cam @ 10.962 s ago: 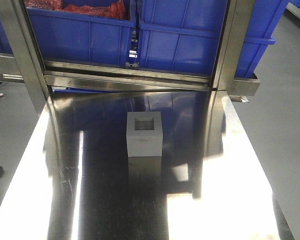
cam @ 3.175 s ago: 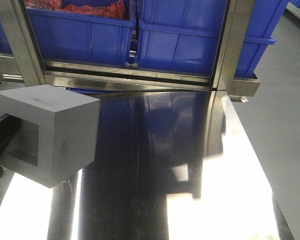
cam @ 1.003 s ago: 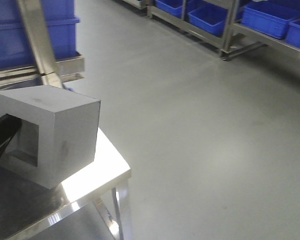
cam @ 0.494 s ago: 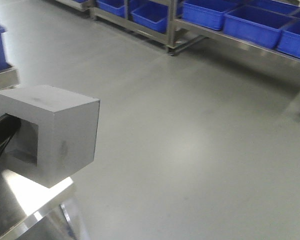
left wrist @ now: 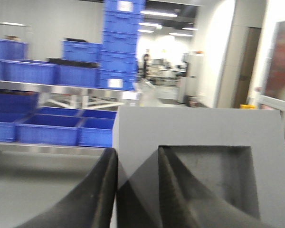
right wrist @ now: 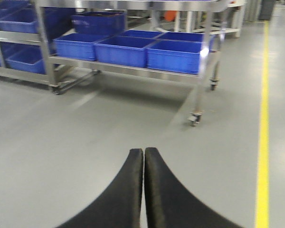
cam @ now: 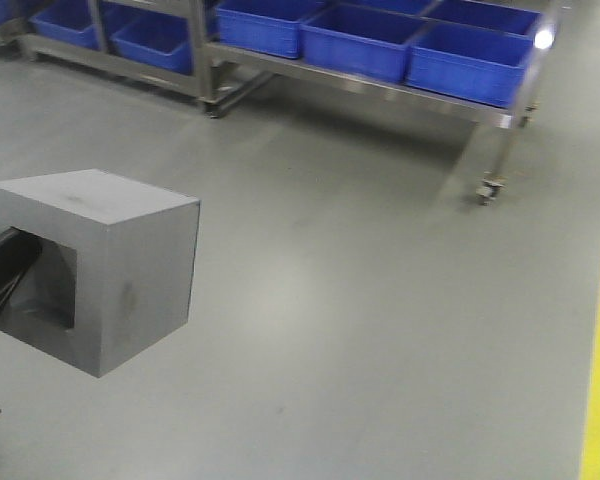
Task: Sort gray base to blue bin
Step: 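Drive the base away from the table, turning toward the shelves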
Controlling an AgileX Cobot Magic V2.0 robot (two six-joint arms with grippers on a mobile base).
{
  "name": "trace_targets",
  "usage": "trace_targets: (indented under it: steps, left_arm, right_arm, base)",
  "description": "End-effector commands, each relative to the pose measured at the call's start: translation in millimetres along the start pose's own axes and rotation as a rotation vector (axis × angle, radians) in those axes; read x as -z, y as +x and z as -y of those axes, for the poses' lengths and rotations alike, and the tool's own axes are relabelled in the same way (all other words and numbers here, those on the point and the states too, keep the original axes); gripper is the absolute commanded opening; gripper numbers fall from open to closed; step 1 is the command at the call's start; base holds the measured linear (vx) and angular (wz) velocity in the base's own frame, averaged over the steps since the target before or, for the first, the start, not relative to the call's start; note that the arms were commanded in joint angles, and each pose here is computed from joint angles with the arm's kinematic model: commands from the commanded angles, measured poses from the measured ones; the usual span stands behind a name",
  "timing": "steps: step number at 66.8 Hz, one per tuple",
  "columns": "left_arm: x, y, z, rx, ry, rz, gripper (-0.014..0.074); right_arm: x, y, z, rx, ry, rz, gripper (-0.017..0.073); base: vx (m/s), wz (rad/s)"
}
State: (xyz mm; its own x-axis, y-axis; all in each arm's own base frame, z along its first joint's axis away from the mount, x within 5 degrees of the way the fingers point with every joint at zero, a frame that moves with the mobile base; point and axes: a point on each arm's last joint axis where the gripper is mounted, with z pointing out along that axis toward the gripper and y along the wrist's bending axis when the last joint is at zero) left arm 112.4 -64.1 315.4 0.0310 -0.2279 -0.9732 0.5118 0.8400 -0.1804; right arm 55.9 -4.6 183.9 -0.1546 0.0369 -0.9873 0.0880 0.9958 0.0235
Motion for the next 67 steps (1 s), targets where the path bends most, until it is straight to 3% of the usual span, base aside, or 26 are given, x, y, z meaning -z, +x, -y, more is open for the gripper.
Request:
trace_targets:
  steps: [1,41,67]
  left_arm:
    - [0.1,-20.5,4.2,0.027,0.03,0.139,0.0003]
    - [0.1,-20.5,4.2,0.027,0.03,0.139,0.0003]
    - [0.1,-20.5,4.2,0.027,0.03,0.139,0.0003]
  right_arm:
    - [-1.3,-5.1,0.2,0.016,0.005,0.051,-0.0005]
    - [-1.3,-5.1,0.2,0.016,0.005,0.051,-0.0005]
    - [-1.3,-5.1,0.2,0.016,0.005,0.051,-0.0005]
  base:
    - [0.16,-0.61]
    - [0.17,-0.64]
    - [0.2,-0.28]
